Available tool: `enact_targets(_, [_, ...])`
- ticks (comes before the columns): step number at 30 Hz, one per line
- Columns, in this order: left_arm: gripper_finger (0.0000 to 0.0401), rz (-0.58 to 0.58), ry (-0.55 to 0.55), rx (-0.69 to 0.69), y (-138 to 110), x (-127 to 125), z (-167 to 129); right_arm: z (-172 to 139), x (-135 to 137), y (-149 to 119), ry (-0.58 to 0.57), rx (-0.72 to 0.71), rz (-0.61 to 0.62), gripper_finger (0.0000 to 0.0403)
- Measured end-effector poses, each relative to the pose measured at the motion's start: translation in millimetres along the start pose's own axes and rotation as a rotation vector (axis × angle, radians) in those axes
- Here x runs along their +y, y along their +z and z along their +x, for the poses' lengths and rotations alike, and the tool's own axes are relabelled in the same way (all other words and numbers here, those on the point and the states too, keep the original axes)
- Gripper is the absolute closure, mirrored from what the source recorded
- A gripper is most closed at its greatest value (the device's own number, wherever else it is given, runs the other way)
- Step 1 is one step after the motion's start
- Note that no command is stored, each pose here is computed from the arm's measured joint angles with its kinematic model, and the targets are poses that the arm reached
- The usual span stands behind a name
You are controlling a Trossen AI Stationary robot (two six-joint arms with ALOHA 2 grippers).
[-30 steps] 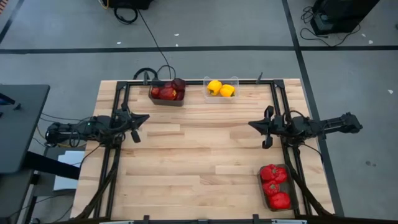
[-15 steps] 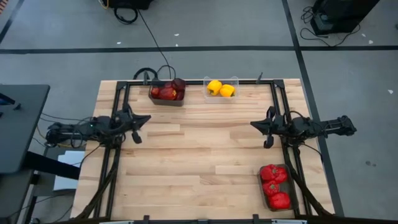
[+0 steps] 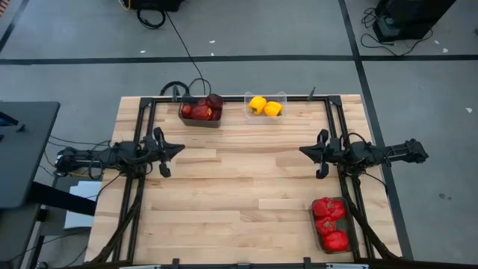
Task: Sort produce into baskets
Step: Return to Home Position
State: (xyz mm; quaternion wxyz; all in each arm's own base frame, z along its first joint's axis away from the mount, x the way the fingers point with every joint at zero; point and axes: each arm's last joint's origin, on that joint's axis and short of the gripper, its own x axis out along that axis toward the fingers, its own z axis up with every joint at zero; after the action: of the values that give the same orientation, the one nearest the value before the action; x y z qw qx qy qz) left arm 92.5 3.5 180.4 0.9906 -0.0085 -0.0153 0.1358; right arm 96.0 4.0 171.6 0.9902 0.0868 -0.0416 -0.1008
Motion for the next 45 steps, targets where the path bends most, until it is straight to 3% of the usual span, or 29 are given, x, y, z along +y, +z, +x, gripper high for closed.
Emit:
enact_targets(16, [0.0383,-0.057,-0.038,-0.011,-10.6,-2.4,3.9,1.0,-1.5,-0.4,-0.048,0.001,-0.025,0.0372])
enact_targets(24, [0.0383,-0.051,-0.013,-0.009,-10.8,-1.7,4.0,1.0,-1.5,-0.4,-0.048,0.001,-0.025,0.0374])
enact_targets(29, [0.0383,-0.047,-0.096,0.004,-11.8,-4.2,3.8,1.0,-1.5,-0.4,-0.048,0.001,-0.025,0.0374])
enact_targets(45, [0.0382,-0.066,-0.097,-0.062,-5.3,-4.1,3.7,1.0,-1.5,-0.3,-0.048,0.001,-0.025,0.0376])
